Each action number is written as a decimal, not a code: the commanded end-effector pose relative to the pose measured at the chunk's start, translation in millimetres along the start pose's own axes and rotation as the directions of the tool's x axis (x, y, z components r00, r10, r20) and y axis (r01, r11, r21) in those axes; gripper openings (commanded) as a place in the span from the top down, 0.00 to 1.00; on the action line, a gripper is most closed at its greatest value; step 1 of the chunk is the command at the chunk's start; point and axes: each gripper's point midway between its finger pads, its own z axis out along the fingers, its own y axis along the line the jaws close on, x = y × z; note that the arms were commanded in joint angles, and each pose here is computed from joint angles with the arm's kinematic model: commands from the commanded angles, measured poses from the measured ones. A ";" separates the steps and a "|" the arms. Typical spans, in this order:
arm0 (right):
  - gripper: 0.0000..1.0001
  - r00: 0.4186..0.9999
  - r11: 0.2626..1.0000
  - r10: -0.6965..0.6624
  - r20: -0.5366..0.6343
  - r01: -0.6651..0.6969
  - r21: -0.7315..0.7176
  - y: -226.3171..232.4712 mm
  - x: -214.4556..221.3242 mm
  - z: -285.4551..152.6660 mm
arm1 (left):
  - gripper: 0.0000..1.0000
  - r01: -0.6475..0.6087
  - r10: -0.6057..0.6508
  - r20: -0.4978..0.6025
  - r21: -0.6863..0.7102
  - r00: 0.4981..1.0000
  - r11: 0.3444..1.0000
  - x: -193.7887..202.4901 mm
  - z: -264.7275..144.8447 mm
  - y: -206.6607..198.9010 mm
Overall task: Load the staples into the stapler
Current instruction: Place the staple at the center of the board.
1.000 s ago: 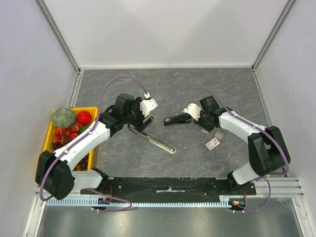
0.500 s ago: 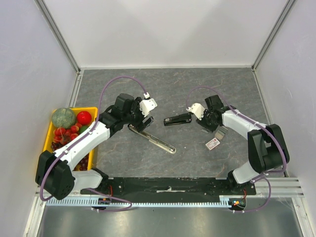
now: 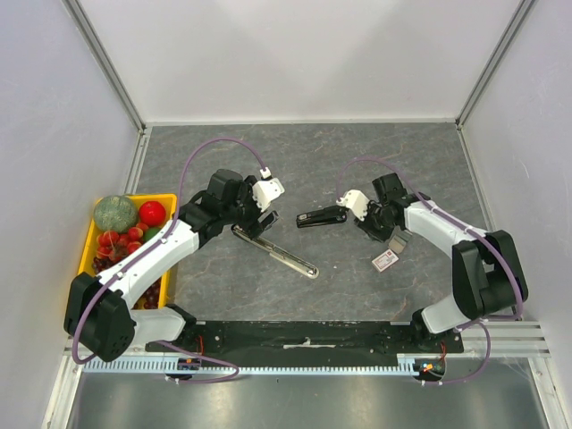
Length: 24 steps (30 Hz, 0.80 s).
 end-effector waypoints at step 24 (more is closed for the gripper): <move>1.00 0.996 0.997 -0.001 -0.090 -0.006 -0.071 8.8 11.0 25.7 | 0.16 0.022 -0.022 0.044 0.012 0.999 1.000 -9.1 1.2 -0.8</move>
